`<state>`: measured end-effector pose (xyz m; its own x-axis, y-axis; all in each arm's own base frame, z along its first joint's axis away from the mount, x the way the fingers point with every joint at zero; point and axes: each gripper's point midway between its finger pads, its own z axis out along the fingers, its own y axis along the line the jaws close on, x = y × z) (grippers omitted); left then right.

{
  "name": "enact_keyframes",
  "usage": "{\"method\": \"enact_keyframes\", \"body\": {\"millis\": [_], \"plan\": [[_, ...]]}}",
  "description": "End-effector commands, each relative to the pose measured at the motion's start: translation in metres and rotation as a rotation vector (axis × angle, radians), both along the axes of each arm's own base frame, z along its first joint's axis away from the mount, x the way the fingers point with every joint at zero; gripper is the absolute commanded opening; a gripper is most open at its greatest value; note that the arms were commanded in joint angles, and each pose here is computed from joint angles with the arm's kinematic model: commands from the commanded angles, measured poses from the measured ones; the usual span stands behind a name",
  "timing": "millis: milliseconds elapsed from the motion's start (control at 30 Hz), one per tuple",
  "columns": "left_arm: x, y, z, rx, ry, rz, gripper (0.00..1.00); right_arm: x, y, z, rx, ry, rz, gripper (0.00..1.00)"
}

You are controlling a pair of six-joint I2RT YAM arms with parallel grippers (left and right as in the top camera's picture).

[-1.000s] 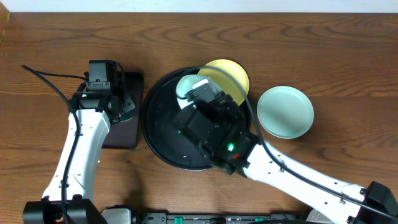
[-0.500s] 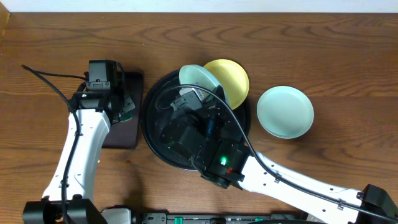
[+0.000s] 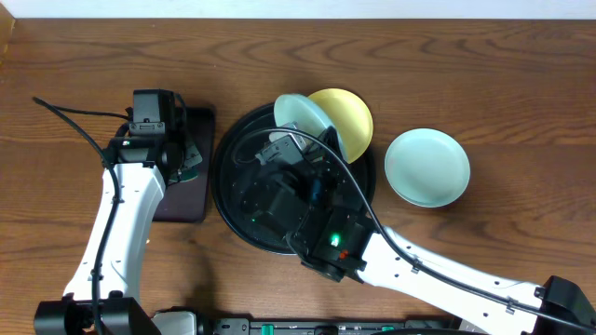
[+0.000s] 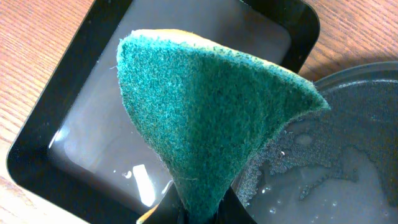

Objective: Clean dirty plates on tray and stack at the side

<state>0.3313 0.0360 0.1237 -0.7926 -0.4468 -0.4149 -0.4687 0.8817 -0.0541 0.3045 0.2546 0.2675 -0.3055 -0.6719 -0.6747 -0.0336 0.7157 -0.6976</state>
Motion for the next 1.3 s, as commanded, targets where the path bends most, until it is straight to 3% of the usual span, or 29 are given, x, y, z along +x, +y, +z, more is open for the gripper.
{"method": "enact_keyframes", "body": {"millis": [0,267,467,700,800,1033,1267], "plan": [[0.004,0.004,0.005,0.011,-0.014,0.018,0.07,0.003,0.004,-0.016,0.187,0.108,0.033,0.01],[0.003,0.004,0.005,0.012,-0.012,0.018,0.07,0.008,0.010,-0.075,0.469,0.510,0.115,0.01],[0.003,0.004,0.005,0.012,-0.011,0.018,0.07,0.026,-0.016,-0.071,0.707,0.673,0.142,0.01],[0.003,0.004,0.005,0.011,-0.011,0.018,0.07,0.050,-0.106,-0.052,0.945,0.668,-0.036,0.01],[0.003,0.004,0.005,0.011,-0.012,0.018,0.07,0.058,-0.178,-0.058,1.007,0.620,-0.241,0.01],[0.003,0.004,0.005,0.011,-0.012,0.018,0.07,0.048,-0.279,-0.085,1.082,0.583,-0.556,0.01],[0.003,0.004,0.005,0.011,-0.011,0.018,0.07,0.029,-0.322,-0.124,1.092,0.608,-0.737,0.01]]}}
